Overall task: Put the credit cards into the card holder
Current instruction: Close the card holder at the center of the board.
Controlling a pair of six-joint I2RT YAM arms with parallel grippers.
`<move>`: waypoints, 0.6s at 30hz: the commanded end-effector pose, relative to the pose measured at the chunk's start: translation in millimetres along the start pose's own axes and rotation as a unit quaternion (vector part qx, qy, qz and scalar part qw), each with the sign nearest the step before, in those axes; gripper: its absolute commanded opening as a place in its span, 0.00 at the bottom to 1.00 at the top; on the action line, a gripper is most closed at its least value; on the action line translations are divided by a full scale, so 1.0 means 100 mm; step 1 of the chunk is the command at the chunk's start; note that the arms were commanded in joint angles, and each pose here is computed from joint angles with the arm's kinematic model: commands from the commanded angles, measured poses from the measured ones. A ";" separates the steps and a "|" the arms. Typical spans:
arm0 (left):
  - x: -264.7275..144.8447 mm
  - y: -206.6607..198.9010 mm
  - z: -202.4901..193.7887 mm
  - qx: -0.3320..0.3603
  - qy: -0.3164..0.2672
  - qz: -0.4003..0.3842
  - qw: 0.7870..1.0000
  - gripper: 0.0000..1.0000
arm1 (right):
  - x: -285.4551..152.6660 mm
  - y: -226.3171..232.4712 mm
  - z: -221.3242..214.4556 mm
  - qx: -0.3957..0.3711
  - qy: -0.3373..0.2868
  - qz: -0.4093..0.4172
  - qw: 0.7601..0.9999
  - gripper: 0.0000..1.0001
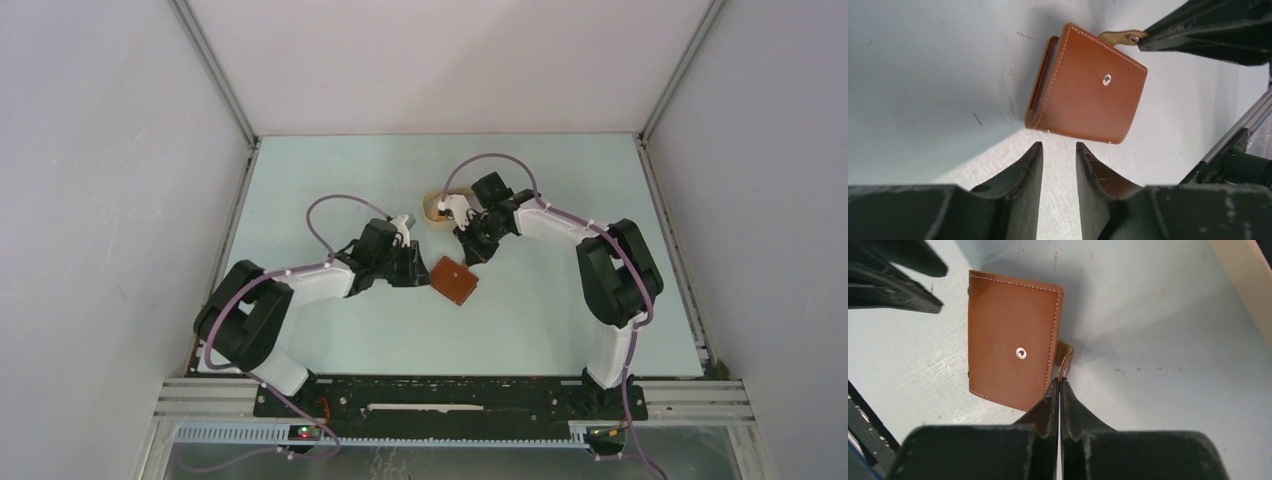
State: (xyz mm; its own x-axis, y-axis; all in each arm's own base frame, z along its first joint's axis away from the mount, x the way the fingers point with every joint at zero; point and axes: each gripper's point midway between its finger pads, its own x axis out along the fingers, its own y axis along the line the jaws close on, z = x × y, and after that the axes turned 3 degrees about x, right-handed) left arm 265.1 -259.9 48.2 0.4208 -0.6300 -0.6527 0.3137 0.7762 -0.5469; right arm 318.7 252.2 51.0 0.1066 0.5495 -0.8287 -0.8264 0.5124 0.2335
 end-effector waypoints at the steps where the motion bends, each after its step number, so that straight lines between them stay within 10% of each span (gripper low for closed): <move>1: 0.07 -0.06 0.27 0.048 -0.015 -0.013 0.999 0.37 | -0.12 0.00 0.22 -0.074 -0.031 -0.014 0.997 0.00; 18: 0.21 0.12 0.20 0.023 0.007 0.003 1.000 0.38 | 0.00 0.20 0.11 -0.135 -0.011 -0.010 0.991 0.00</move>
State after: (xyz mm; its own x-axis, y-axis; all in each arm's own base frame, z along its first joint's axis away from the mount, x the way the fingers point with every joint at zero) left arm 281.7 -264.4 25.2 0.3711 -0.6252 -0.6866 0.3229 0.7801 -0.5359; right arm 307.5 265.3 45.4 0.0861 0.5390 -0.8379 -0.9251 0.3554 0.1336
